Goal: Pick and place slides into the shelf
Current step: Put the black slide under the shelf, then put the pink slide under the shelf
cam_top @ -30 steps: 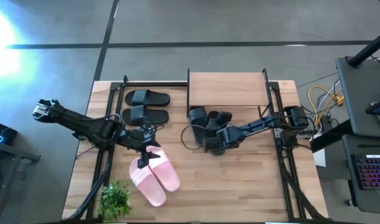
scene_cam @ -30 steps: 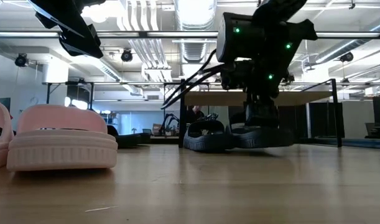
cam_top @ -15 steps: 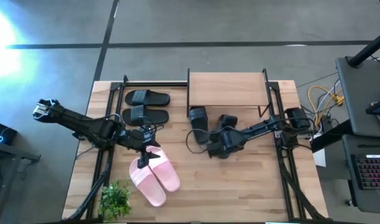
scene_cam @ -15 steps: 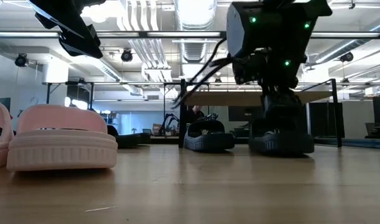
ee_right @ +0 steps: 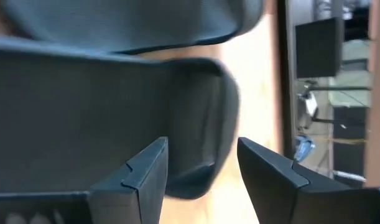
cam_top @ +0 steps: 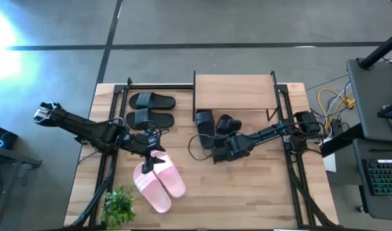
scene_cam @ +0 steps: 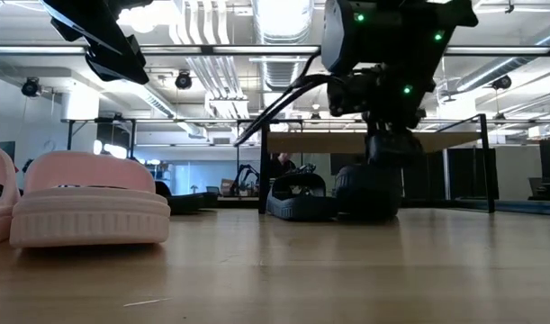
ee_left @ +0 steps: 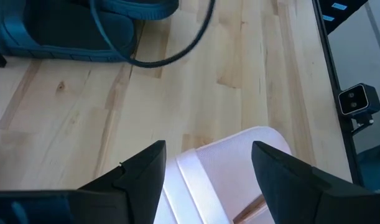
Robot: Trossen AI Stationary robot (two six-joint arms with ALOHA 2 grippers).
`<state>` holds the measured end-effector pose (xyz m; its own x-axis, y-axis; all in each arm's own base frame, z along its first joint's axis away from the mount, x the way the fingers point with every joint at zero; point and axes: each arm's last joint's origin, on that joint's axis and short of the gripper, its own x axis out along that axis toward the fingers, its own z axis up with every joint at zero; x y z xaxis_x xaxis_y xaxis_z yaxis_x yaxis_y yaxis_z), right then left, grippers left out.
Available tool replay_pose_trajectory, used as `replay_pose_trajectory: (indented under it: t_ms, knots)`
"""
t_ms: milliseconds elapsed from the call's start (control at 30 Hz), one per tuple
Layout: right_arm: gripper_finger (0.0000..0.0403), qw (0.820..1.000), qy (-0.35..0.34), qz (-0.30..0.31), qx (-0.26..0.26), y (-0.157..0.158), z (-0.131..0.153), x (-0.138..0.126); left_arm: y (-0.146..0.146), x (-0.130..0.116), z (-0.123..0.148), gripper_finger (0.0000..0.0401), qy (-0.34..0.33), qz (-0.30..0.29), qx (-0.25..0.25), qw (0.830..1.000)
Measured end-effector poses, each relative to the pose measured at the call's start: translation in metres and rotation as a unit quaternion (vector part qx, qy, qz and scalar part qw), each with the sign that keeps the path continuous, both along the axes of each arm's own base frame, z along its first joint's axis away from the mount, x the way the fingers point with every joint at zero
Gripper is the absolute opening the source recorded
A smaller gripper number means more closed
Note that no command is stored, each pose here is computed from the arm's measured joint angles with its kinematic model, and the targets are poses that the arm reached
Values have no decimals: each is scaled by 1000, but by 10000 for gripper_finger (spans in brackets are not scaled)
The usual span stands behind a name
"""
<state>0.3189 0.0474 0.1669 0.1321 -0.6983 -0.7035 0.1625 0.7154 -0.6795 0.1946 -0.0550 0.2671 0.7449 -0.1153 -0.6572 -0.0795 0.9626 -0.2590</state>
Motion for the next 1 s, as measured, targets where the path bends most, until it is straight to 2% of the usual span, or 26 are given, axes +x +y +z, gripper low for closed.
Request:
replay_pose_trajectory:
  t_ms: [100,333,500,567,633,700,767,800,900,1000]
  knots:
    - [185,999,29,29,14,6,-2,-2,0,0,0,223,0,0,0,1000]
    - [185,994,66,84,6,21,6,-11,0,0,0,223,0,0,0,1000]
    - [185,997,26,66,23,37,31,-24,0,0,0,223,1,-1,0,1000]
    - [185,996,-17,54,74,48,47,-27,0,0,0,223,0,-1,-1,1000]
    - [185,986,-60,41,153,61,62,-28,0,1,1,223,-5,0,-4,1000]
    - [185,966,-106,29,233,73,74,-27,-1,2,2,223,-6,22,-42,999]
    - [185,943,-153,2,294,83,82,-25,-2,3,4,223,-4,55,-103,993]
    - [185,932,-172,-12,318,87,86,-24,-3,3,5,223,-8,58,-115,992]
    - [185,908,-210,-42,359,98,94,-22,-5,5,6,223,-6,37,-150,988]
    - [185,902,-219,-41,371,110,98,-22,-12,0,2,223,43,24,-195,980]
